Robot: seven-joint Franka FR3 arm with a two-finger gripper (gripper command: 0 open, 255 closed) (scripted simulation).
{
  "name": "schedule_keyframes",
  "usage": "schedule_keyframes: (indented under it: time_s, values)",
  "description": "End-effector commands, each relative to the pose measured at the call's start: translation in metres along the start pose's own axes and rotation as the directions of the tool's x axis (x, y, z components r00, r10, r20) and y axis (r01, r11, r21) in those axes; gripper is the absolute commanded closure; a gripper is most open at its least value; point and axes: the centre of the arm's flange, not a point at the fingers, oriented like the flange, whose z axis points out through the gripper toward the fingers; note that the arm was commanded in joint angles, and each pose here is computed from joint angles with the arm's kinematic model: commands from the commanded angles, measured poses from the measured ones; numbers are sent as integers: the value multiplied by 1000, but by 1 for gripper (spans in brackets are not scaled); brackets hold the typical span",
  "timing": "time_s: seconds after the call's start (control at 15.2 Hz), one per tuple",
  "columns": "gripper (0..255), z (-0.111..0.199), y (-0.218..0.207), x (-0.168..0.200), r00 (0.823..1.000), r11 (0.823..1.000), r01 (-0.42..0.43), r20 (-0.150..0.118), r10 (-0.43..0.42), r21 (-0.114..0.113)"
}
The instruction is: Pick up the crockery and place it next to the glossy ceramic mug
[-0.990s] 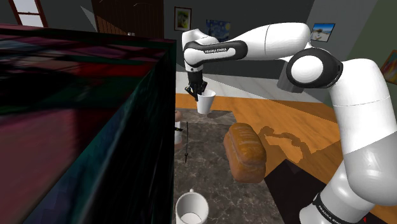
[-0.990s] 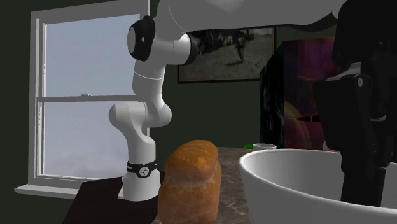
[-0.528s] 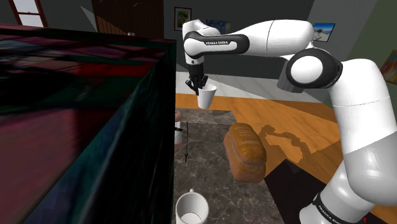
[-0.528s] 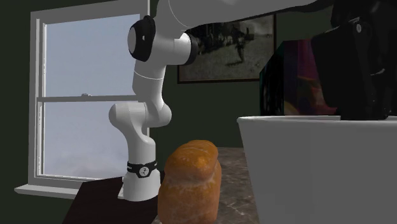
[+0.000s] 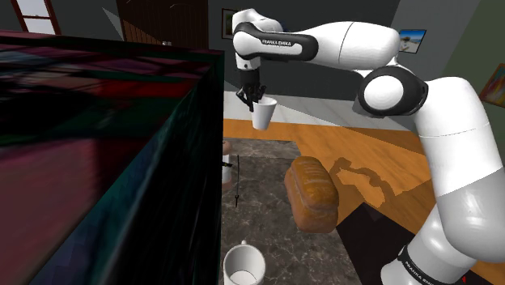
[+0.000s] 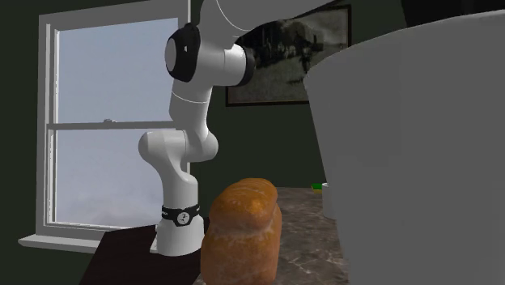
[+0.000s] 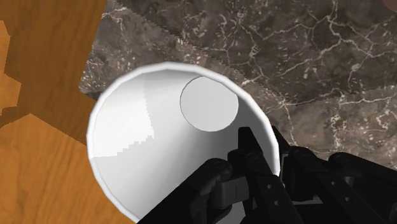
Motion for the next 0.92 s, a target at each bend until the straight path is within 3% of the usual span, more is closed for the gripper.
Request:
schedule_keyframes:
  time_s: [0.0,0.46,0.86]
  values:
    - [255,-10,3,-1,1000,1000,0,0,0,0]
    - [255,-45,9,-2,1000,1000,0,0,0,0]
    - [255,-48,-17,-77,1000,1000,0,0,0,0]
